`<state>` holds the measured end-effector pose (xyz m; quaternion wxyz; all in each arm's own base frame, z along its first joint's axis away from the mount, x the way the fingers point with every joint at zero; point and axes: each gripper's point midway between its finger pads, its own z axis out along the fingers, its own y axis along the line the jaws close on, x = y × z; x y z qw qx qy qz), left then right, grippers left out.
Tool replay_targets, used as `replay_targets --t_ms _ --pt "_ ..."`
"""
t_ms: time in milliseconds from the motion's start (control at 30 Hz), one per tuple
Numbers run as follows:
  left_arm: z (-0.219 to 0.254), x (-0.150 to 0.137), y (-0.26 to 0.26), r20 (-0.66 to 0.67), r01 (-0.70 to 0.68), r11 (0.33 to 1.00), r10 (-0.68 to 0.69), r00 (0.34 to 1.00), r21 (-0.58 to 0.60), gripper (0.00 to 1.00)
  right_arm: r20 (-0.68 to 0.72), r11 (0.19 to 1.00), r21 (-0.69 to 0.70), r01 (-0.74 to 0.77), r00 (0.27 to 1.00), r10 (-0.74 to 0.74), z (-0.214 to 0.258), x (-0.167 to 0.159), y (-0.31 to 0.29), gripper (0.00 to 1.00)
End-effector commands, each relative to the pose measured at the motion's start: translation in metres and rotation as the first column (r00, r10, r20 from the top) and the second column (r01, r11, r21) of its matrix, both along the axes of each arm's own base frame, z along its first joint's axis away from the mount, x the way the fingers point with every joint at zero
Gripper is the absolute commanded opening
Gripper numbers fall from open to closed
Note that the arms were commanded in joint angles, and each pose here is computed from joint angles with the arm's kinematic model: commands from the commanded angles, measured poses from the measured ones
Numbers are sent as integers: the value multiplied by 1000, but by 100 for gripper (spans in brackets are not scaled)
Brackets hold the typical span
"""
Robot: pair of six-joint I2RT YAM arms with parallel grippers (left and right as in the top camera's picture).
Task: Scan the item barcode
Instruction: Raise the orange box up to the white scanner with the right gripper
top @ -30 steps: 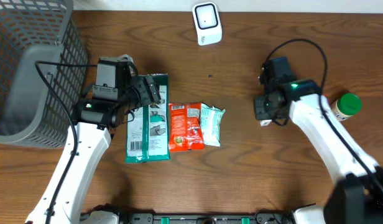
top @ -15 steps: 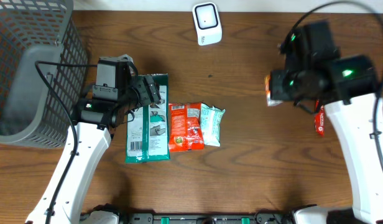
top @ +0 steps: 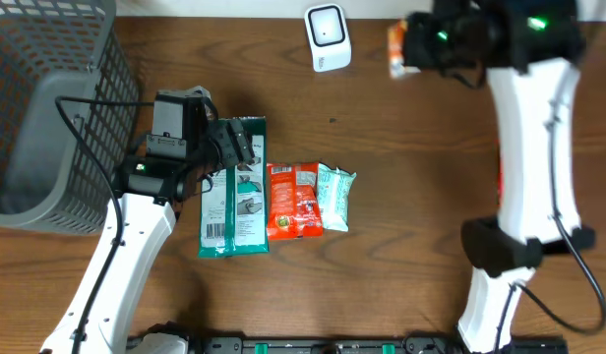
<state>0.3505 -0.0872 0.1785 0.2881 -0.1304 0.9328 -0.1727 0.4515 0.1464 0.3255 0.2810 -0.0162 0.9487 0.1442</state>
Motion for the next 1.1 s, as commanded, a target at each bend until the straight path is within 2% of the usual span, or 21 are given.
replay_targets --t_ms 0,200,467,867,1067 --pt "2 2 1 10 8 1000 -8 1000 11 86 -1 999 26 -33 999 33 -30 33 27 1" --pt "2 2 1 10 8 1000 -8 1000 11 86 102 998 58 -22 995 16 -74 102 63 1" --pt "2 2 1 10 8 1000 -8 1000 11 86 177 998 48 43 983 -51 -126 156 77 1" --pt "2 2 1 10 8 1000 -8 1000 11 86 169 996 26 85 982 -88 -189 182 83 1" --pt "2 2 1 10 8 1000 -8 1000 11 86 170 994 45 100 980 -106 -199 187 85 1"
